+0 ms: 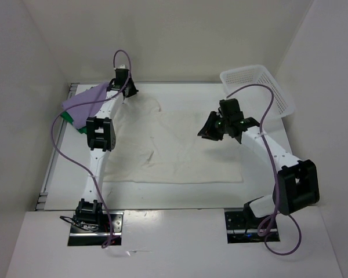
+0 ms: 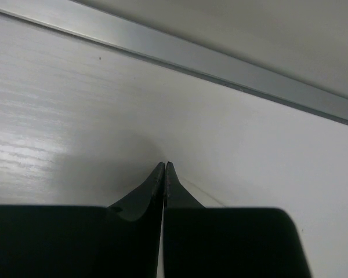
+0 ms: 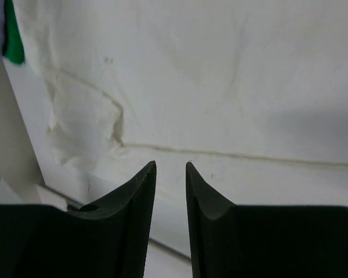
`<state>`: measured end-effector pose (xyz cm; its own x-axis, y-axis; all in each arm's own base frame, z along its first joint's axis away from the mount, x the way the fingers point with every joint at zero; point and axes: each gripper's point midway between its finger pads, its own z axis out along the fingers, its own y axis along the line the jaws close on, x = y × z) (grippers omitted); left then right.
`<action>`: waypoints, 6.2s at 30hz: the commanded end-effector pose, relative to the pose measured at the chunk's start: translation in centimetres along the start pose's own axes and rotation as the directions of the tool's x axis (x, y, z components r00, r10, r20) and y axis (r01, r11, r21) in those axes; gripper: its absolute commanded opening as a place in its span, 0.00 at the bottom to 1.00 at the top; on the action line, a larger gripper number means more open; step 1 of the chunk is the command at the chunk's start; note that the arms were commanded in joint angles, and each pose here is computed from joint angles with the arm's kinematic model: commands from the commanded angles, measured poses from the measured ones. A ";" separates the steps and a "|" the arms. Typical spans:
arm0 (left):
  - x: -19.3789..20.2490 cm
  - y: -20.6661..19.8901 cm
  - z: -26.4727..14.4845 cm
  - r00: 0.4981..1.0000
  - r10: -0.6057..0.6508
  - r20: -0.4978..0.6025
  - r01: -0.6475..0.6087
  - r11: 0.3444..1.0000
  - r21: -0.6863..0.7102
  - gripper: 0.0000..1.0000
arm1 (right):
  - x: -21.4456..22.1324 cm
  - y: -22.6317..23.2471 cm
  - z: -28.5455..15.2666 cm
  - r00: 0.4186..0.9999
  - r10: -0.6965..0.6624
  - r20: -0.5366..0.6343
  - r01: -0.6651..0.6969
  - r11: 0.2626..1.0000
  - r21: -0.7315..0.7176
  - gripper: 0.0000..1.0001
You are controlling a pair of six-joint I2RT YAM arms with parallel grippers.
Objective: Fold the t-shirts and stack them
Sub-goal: Grap the side of the flattened tshirt closest away from the robot with both arms, then fold the other side of the tshirt into a rectangle
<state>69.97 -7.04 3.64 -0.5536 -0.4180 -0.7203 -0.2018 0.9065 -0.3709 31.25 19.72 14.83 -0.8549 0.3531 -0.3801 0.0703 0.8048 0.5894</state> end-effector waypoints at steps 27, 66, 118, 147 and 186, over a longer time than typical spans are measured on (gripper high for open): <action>-3.1 -9.3 -9.6 1.000 -0.010 0.018 0.005 0.969 0.249 0.00 | -24.7 -18.7 5.4 0.852 -0.166 0.497 -0.269 0.674 0.688 0.38; -3.4 -10.2 -14.2 0.999 -0.025 0.034 0.013 0.949 0.314 0.00 | -21.9 -21.4 10.3 0.920 -0.172 0.353 -0.221 0.516 0.827 0.13; 5.9 1.4 -40.4 0.994 -0.098 -0.039 0.104 0.961 0.256 0.00 | -10.6 -18.8 0.0 0.959 -0.079 0.274 -0.128 0.740 0.661 0.10; 6.6 1.7 -38.3 0.993 -0.090 -0.074 0.106 0.961 0.257 0.00 | -12.2 -21.2 5.4 0.945 0.058 0.323 -0.261 0.731 0.630 0.29; 5.7 1.2 -38.0 0.994 -0.093 -0.056 0.105 0.955 0.278 0.00 | -12.1 -20.9 1.8 0.953 0.014 0.303 -0.216 0.733 0.646 0.26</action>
<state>34.80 -5.96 19.62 -0.6124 -0.5123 -0.6021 -0.0887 0.8013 -0.5916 41.04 -0.34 6.73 -0.6424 0.4960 -0.5842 0.5736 0.8168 0.0627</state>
